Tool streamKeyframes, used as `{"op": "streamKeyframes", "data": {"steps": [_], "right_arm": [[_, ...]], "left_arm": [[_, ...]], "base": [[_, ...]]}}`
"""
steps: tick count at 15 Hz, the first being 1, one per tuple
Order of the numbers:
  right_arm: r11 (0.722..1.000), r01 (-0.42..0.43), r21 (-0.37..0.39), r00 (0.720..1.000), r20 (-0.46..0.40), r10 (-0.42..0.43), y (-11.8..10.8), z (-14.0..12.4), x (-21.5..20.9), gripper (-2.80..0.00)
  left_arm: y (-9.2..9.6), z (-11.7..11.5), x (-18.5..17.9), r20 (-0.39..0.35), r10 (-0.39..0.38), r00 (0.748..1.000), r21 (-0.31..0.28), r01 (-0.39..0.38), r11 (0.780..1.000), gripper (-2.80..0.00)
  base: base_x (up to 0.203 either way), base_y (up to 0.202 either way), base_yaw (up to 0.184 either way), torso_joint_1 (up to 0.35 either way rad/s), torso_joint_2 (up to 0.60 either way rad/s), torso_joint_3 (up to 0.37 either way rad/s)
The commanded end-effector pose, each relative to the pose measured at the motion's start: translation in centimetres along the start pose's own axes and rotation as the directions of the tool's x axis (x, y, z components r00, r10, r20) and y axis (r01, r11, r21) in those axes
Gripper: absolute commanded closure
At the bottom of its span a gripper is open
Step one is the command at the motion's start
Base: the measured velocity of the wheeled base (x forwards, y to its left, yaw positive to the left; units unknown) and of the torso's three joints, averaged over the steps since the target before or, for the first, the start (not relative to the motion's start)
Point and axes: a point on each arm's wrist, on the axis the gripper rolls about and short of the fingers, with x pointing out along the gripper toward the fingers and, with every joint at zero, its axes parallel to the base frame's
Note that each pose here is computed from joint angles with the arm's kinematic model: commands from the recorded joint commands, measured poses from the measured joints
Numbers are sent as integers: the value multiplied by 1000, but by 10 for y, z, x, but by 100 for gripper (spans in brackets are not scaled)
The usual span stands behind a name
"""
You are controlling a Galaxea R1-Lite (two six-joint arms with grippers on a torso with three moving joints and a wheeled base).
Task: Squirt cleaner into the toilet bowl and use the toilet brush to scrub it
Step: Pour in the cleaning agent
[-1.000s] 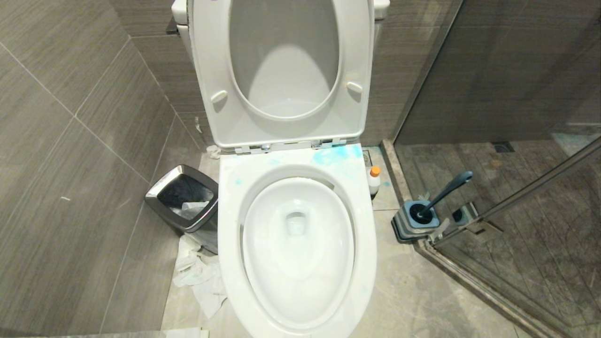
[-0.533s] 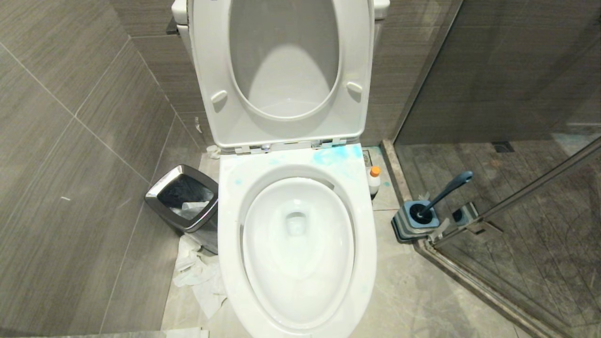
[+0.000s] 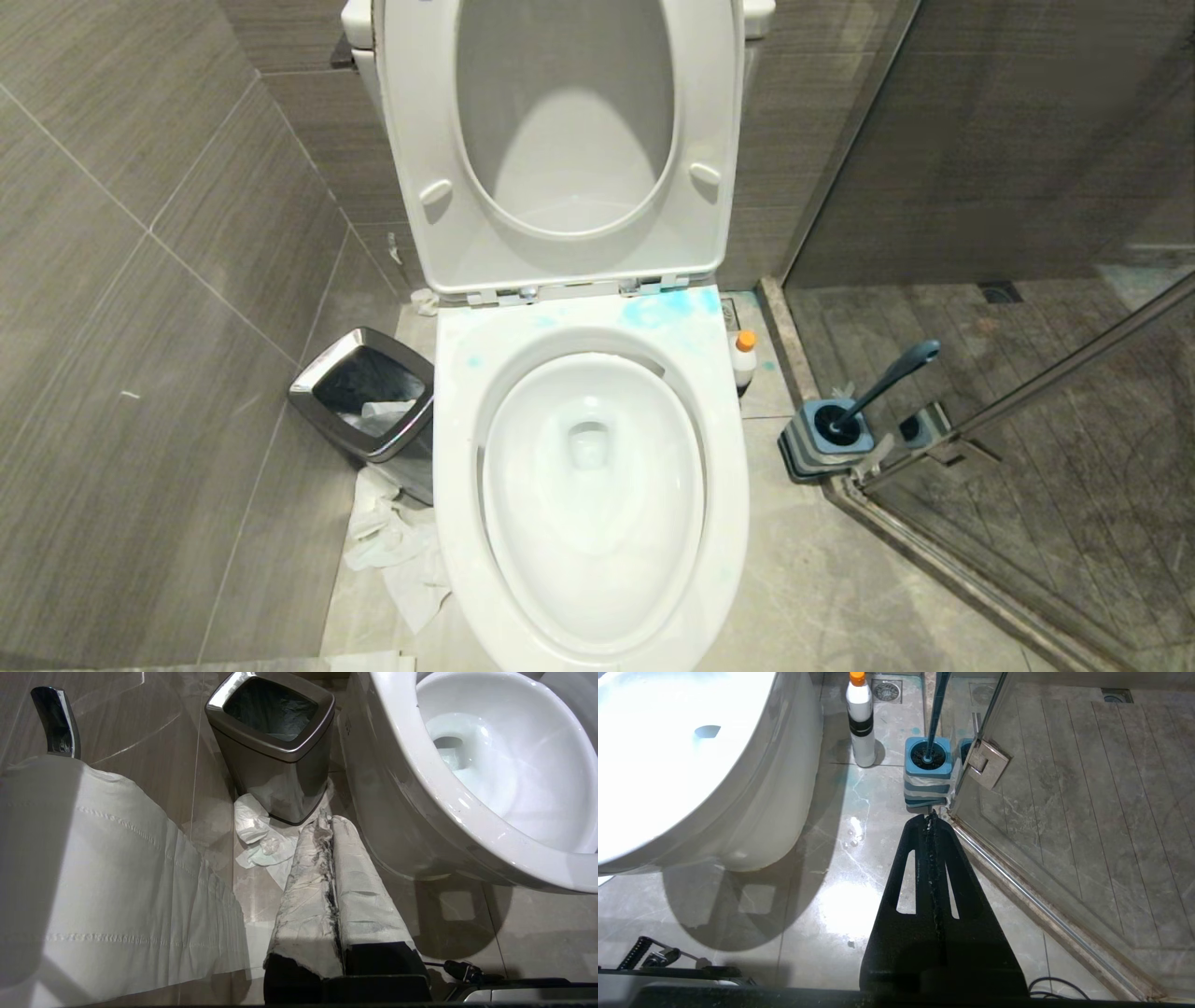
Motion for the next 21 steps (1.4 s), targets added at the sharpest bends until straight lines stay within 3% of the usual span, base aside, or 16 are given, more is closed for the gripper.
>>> {"op": "streamKeyframes", "data": {"steps": [1,21], "right_arm": [[1000,-1,-1,1000,0,1,0,0,0,0],[1000,-1,-1,1000,0,1,0,0,0,0]], "left_arm": [[0,0,0,-1,0,1000,0,0,1000,0],[0,0,0,-1,0,1000,0,0,1000,0]], "base": [[0,0,0,0,0,0],[0,0,0,0,0,0]]}}
